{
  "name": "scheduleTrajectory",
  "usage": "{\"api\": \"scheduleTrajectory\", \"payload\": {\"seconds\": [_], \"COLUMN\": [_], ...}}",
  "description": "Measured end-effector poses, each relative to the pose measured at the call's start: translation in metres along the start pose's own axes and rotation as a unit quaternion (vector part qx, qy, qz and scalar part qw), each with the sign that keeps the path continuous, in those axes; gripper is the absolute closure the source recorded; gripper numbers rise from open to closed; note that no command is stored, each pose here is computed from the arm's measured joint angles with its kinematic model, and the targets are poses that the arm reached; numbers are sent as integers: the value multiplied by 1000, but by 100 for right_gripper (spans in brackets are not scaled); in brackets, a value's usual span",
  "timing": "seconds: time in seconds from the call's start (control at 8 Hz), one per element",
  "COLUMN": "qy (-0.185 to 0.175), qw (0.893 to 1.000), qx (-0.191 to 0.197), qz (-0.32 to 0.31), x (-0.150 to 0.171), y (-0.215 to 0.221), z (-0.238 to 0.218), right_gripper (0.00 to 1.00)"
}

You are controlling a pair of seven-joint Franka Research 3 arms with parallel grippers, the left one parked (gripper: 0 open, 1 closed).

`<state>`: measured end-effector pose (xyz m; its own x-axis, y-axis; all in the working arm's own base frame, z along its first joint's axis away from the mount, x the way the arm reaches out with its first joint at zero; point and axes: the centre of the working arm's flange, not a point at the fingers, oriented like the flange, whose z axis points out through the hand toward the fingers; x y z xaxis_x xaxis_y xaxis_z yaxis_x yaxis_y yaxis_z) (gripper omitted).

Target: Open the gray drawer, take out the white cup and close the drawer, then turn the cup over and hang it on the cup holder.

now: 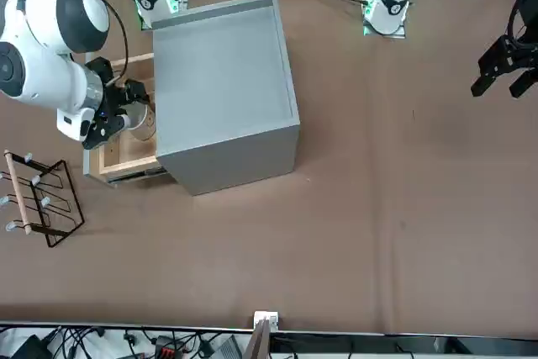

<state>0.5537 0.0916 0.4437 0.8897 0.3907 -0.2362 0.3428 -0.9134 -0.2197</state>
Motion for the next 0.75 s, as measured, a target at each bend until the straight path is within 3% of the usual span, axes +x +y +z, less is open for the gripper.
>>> {"api": "scheduleTrajectory", "payload": {"seconds": [0.75], "qy": [3], "qw": [1000], "qx": [-7], "qz": [7], "x": [13], "y": [-1], "z": [37], "right_gripper": [19]}}
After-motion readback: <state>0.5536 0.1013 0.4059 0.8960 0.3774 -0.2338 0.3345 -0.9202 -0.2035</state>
